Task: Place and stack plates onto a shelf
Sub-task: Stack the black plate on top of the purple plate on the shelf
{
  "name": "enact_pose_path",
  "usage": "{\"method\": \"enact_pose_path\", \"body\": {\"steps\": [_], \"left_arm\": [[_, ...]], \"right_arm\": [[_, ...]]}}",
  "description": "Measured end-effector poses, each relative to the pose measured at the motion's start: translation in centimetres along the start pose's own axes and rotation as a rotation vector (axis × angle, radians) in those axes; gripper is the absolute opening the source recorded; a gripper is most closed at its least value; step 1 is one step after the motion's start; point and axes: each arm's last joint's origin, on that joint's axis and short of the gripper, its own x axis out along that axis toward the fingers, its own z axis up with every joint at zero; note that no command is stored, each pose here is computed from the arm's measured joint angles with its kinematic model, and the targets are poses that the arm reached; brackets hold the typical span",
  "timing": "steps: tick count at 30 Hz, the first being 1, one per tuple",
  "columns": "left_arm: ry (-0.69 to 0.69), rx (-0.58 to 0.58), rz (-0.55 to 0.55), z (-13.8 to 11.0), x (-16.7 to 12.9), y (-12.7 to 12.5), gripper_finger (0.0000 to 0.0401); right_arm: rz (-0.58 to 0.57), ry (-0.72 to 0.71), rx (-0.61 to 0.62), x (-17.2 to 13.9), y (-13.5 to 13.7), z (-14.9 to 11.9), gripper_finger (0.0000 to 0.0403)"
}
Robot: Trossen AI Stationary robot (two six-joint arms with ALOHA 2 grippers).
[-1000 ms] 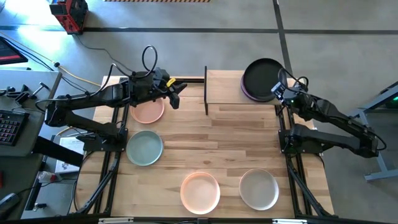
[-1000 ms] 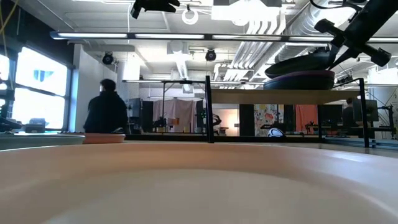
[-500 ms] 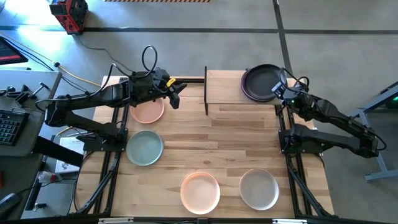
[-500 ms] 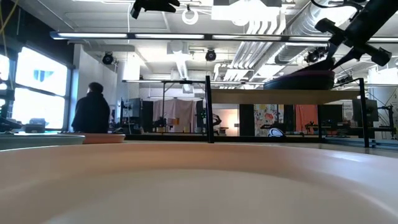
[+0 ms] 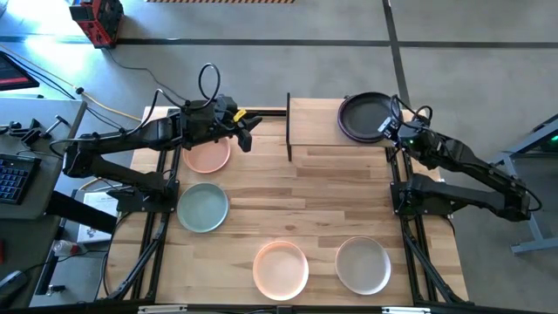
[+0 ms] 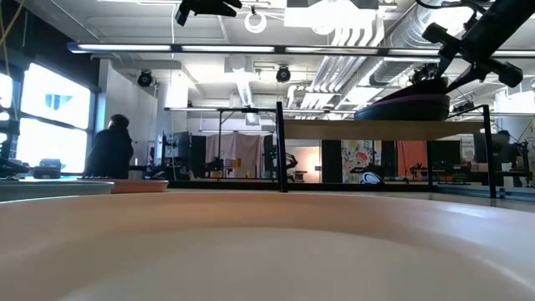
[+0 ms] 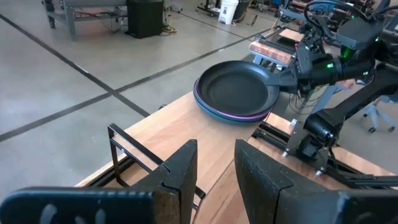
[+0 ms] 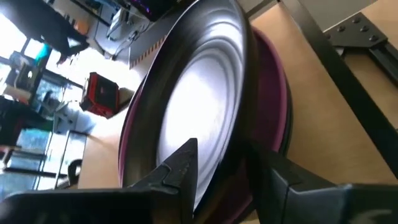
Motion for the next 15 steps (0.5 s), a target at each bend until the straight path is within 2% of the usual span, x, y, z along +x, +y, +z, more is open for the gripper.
{"method": "enact_pose_path", "body": {"steps": [7, 15], "left_arm": [[0.000, -0.026, -0.001, 0.00, 0.00, -0.01, 0.0097], [-0.001, -0.044, 0.000, 0.00, 0.00, 0.00, 0.0097]], "right_arm": [[0.034, 0.067, -0.052, -0.20, -0.05, -0.11, 0.0125], [0.098, 0.152, -0.032, -0.87, -0.33, -0.07, 0.0134]]}}
